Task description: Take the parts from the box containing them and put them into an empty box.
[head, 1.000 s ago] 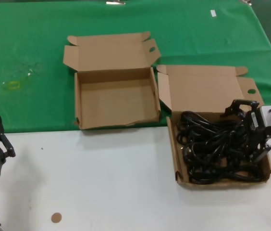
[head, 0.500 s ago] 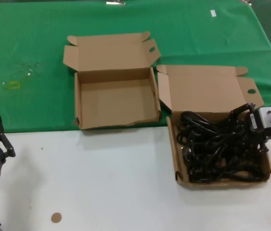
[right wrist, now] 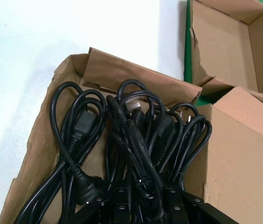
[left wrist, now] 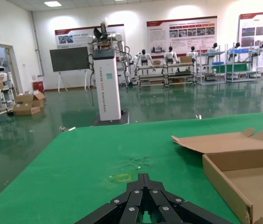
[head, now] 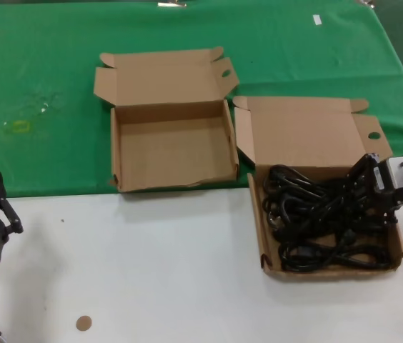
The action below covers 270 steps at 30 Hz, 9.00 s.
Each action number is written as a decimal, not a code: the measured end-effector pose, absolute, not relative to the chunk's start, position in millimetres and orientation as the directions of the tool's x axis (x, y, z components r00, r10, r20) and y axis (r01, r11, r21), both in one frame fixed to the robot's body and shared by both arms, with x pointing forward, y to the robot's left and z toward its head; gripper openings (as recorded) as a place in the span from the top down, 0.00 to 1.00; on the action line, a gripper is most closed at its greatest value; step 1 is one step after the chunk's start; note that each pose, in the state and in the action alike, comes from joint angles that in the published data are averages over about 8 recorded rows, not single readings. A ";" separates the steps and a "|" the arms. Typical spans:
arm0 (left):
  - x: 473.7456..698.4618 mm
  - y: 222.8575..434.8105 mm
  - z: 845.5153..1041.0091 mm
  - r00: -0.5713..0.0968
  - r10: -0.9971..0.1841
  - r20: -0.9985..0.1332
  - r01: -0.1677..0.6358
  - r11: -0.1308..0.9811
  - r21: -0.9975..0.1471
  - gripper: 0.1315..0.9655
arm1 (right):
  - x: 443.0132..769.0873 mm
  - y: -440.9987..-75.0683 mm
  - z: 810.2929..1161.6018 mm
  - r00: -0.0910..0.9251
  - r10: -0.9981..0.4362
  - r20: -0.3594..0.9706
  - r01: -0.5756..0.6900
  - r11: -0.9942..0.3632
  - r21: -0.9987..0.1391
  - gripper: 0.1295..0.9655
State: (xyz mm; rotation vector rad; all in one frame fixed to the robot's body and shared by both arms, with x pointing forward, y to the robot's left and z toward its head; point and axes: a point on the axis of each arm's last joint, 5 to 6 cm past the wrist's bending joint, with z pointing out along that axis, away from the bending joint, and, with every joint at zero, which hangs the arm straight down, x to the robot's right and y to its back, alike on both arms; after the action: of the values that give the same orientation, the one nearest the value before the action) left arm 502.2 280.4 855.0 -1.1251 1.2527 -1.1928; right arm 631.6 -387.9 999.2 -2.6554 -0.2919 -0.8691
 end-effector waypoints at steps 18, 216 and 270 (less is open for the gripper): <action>502.2 280.4 855.0 -0.035 -0.997 -0.071 0.022 0.070 -0.997 0.99 | 624.4 -380.7 1047.1 0.795 0.056 0.604 0.281 -0.916 -0.286 0.87; 502.2 280.4 855.0 -0.035 -0.997 -0.071 0.022 0.070 -0.997 0.00 | 520.3 -274.4 854.9 0.072 -0.993 0.097 0.025 -0.095 -0.995 0.00; 502.2 280.4 855.0 -0.035 -0.997 -0.071 0.022 0.070 -0.997 0.00 | 520.3 -274.4 854.9 0.072 -0.993 0.097 0.025 -0.095 -0.995 0.00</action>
State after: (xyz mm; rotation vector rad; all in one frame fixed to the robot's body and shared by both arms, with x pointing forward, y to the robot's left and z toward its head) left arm 502.2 280.4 855.0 -1.1251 1.2527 -1.1928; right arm 520.3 -274.4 854.9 -1.2975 1.0924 -1.2341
